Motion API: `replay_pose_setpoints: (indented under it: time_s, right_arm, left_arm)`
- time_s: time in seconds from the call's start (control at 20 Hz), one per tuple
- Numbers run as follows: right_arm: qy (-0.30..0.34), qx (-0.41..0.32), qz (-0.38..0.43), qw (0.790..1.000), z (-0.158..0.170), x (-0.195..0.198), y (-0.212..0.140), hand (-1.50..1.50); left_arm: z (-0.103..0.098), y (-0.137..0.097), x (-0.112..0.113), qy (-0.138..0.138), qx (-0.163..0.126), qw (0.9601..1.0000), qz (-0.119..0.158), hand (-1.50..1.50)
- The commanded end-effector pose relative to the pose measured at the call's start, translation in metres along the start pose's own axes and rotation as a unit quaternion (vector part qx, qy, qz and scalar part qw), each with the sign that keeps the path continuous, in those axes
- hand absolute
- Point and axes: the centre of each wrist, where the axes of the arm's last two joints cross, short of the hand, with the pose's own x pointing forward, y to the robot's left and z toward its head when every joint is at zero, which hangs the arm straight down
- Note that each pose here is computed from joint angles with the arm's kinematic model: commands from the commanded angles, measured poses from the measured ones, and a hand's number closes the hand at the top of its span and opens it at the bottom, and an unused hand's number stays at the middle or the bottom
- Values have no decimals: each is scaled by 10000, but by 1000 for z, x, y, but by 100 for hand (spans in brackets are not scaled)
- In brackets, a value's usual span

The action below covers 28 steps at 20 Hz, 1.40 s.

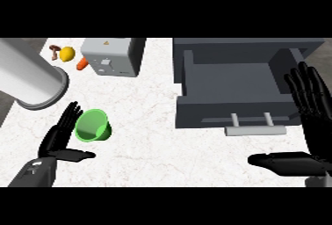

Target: Pick up the cup, place it into the drawer and close the drawer

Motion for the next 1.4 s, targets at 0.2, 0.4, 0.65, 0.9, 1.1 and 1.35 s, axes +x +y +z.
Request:
replay_pose_setpoints:
  time_s: [0.2,0.4,0.65,0.9,1.1,1.35]
  right_arm:
    - [-151,56,-44,9999,10,4,14,-150]
    - [-28,46,-103,9999,-7,-2,-4,-150]
    - [-101,24,-117,9999,-7,2,-3,-150]
    - [19,152,-98,9998,11,-5,5,-150]
    - [43,77,-139,9999,5,-6,1,-150]
    - [95,111,-154,9998,0,-3,2,-150]
  left_arm:
    - [-3,0,0,-511,-321,9971,456,-150]
    - [1,-11,-8,-491,-323,9973,450,-150]
    - [-19,-26,-4,-562,-436,9960,540,-150]
    - [-15,-15,-1,-628,-568,9915,988,-150]
    - [-18,-19,-1,-721,-765,9869,1225,-150]
    - [-26,-57,-12,-698,-1032,9767,1748,150]
